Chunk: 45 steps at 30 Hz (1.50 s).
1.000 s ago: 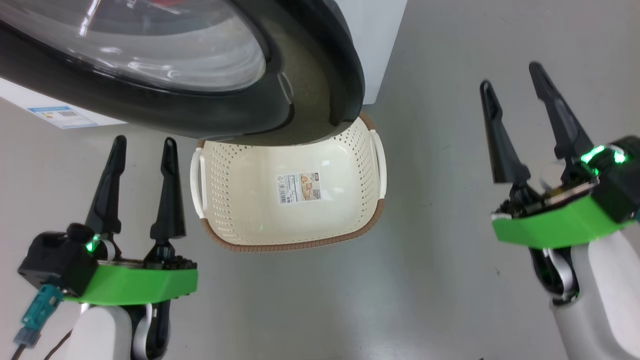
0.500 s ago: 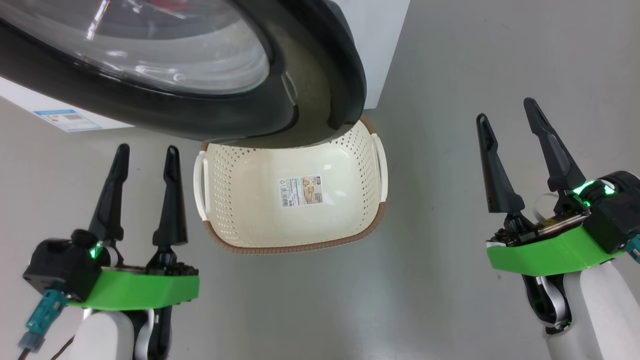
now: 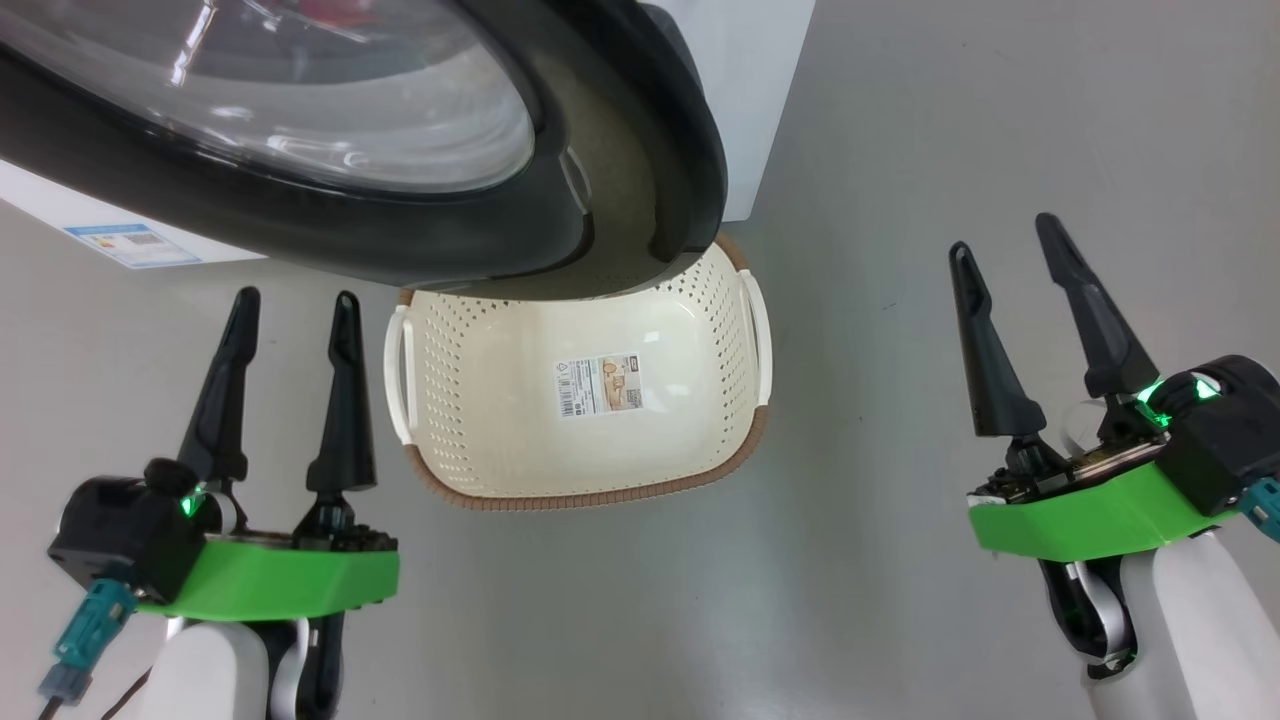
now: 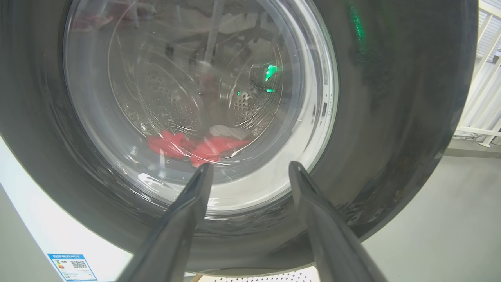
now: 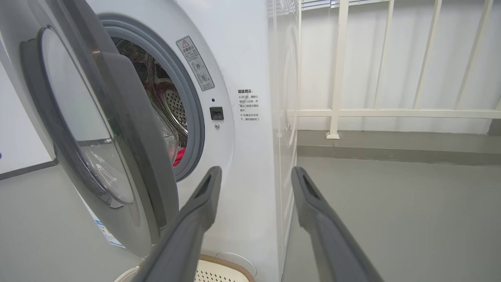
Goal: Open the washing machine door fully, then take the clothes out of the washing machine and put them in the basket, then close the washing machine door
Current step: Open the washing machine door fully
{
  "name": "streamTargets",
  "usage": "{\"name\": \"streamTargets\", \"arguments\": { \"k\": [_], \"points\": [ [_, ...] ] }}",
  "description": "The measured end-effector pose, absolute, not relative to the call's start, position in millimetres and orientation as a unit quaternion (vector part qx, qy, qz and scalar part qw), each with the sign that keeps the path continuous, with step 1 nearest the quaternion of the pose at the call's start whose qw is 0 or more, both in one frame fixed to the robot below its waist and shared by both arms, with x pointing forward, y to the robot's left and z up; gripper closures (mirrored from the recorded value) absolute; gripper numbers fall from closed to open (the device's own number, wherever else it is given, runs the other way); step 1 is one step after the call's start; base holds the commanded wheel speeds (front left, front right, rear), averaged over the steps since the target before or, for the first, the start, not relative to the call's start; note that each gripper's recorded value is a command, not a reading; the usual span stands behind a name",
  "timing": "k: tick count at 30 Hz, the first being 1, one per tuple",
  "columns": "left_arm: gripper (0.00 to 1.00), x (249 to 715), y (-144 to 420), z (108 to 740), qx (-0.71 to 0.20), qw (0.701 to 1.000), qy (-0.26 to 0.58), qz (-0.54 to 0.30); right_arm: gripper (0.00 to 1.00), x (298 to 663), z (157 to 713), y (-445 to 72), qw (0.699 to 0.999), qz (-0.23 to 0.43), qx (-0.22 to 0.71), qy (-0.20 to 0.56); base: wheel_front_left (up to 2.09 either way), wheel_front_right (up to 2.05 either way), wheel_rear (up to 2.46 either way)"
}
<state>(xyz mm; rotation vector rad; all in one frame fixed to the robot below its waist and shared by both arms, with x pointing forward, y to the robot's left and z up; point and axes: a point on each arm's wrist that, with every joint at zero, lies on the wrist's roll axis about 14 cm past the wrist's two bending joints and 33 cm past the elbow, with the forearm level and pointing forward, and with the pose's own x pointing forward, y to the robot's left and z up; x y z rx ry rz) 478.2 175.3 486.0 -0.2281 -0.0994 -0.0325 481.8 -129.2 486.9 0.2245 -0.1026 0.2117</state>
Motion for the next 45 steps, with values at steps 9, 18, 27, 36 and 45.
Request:
{"name": "streamTargets", "arguments": {
  "k": [9,18,27,36,45],
  "points": [
    [0.00,478,177,485,-0.113,0.992,-0.048,-0.014,1.00,487,473,-117,0.969,0.105,0.224,-0.022,0.00,0.00,0.00],
    [0.00,476,180,483,-0.110,0.993,-0.045,-0.010,1.00,529,501,-79,0.886,0.158,0.435,-0.008,0.00,0.00,0.00],
    [0.00,474,188,478,-0.106,0.994,-0.038,0.000,1.00,558,540,-36,0.754,0.252,0.600,0.091,0.00,0.00,0.00],
    [0.00,474,192,470,-0.104,0.994,-0.030,0.006,1.00,562,536,-5,0.615,0.328,0.680,0.229,0.00,0.00,0.00],
    [0.00,473,192,469,-0.108,0.994,-0.027,0.008,1.00,549,534,21,0.577,0.400,0.634,0.324,0.00,0.00,0.00]
  ]
}}
